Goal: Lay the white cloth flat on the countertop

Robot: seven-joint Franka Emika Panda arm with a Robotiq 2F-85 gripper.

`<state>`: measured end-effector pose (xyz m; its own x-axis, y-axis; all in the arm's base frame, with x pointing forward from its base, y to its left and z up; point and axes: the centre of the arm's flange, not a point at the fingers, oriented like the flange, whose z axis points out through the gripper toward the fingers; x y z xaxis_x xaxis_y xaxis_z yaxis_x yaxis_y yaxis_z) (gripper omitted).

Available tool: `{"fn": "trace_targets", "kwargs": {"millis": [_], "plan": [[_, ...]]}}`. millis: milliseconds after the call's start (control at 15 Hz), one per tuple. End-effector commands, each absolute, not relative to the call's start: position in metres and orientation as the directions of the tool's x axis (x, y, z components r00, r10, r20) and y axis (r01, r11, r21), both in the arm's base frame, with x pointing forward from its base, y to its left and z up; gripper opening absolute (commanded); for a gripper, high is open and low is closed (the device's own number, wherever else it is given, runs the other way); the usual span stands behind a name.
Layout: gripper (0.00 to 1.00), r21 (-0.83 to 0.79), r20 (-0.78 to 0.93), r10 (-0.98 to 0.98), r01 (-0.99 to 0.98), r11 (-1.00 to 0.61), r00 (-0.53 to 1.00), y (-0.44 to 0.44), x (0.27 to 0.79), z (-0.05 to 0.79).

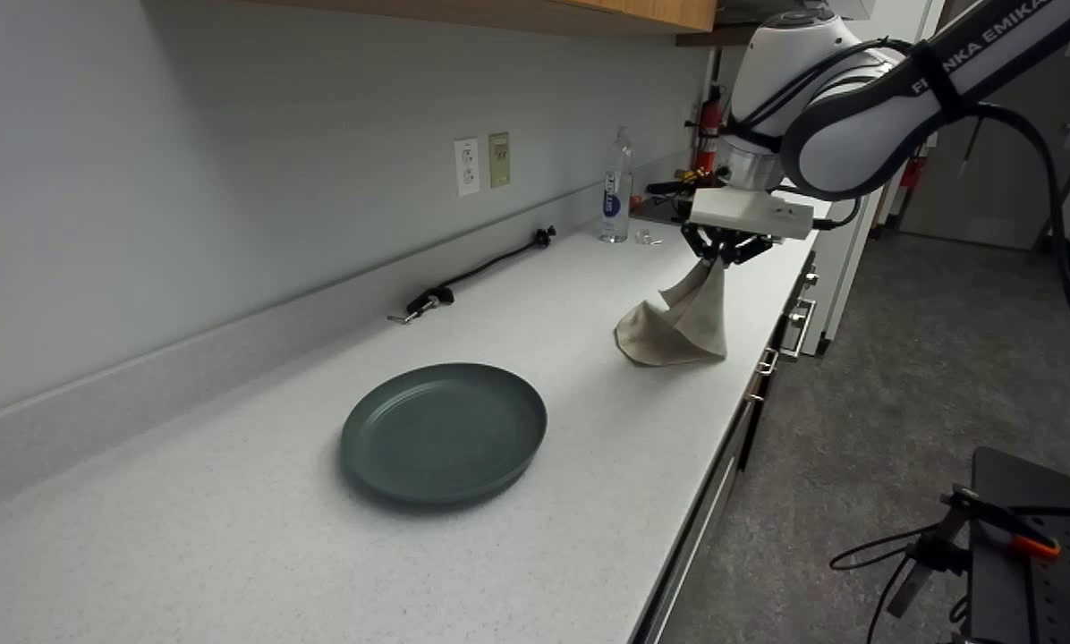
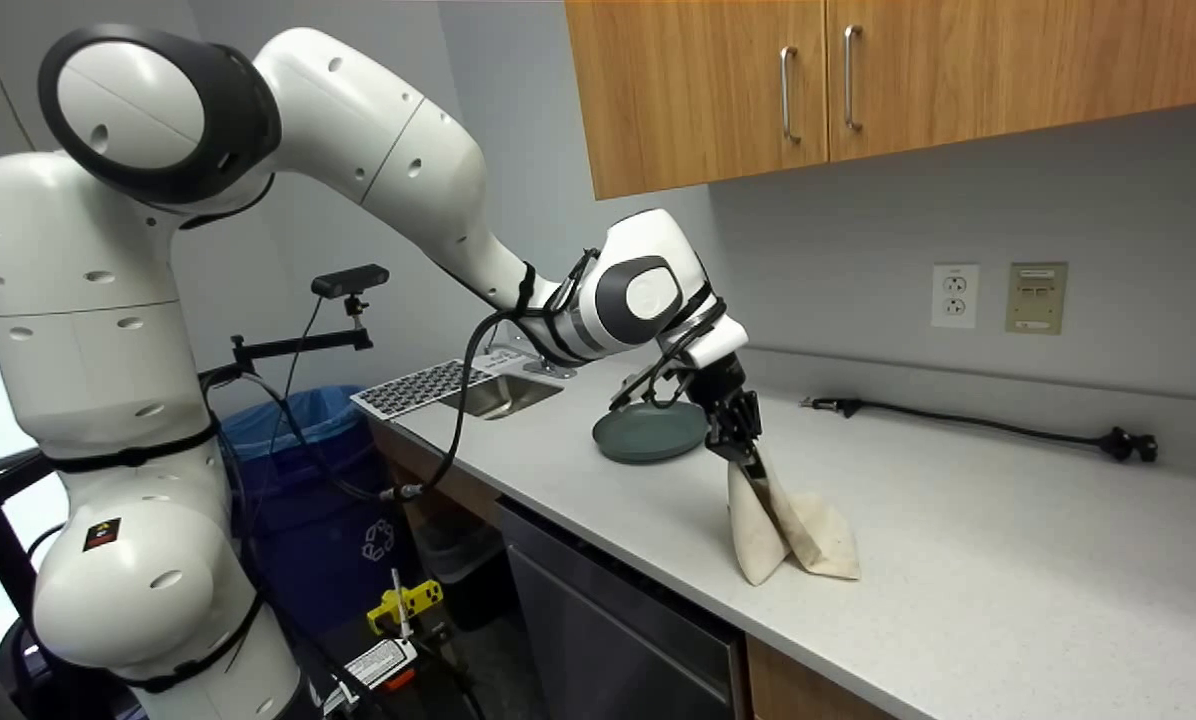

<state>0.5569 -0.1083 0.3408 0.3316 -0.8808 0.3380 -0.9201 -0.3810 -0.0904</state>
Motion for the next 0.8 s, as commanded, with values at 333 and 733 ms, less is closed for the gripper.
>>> {"fn": "trace_targets", "kwargs": {"millis": [333, 733], "plan": [[0.00, -0.063, 0.372, -0.913, -0.977, -0.202, 0.165, -0.154, 0.514, 0.326], [0.29, -0.059, 0.383, -0.907, -0.976, -0.211, 0.173, -0.154, 0.523, 0.329]]}}
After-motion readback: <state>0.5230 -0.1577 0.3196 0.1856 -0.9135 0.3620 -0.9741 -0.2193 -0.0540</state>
